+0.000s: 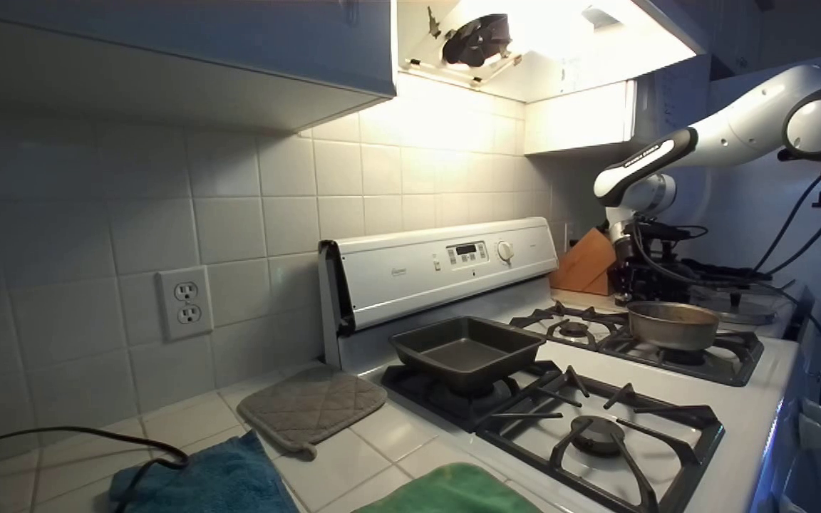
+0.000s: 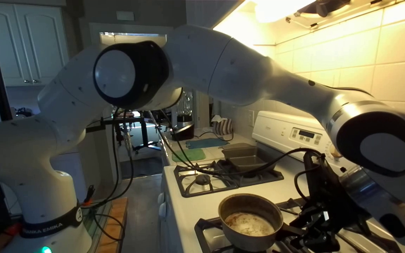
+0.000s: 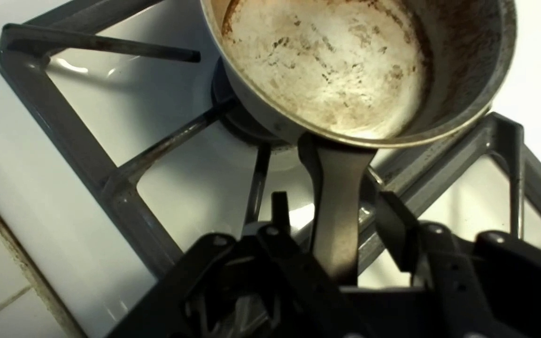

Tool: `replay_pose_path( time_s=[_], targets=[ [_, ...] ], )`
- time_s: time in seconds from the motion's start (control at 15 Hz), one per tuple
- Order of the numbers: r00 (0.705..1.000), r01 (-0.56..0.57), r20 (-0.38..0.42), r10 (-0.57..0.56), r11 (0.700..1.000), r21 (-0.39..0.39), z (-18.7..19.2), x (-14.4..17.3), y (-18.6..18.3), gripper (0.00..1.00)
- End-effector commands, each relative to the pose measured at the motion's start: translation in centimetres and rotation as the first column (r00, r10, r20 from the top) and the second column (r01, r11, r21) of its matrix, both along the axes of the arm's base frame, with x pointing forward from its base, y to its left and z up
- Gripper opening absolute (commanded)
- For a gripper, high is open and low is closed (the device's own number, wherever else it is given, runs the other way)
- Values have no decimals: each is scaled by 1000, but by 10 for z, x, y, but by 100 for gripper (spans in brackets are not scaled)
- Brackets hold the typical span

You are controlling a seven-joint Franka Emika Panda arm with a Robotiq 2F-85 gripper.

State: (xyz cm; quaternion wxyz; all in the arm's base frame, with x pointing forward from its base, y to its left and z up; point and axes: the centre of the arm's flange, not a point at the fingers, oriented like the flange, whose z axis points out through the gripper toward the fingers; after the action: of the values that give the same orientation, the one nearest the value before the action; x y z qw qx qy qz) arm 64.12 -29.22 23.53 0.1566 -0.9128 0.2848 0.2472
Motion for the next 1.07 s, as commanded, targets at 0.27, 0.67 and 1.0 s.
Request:
replay_pose_path(
  time_s=[0.27,0.67,1.0],
  targets=[
    [997,-25,-67,25,1000,3,14,-3,18,100],
    [995,-37,-95,37,999,3,18,-8,22,48],
    [994,-45,-104,41,998,-37,19,-10,17,13]
  ],
)
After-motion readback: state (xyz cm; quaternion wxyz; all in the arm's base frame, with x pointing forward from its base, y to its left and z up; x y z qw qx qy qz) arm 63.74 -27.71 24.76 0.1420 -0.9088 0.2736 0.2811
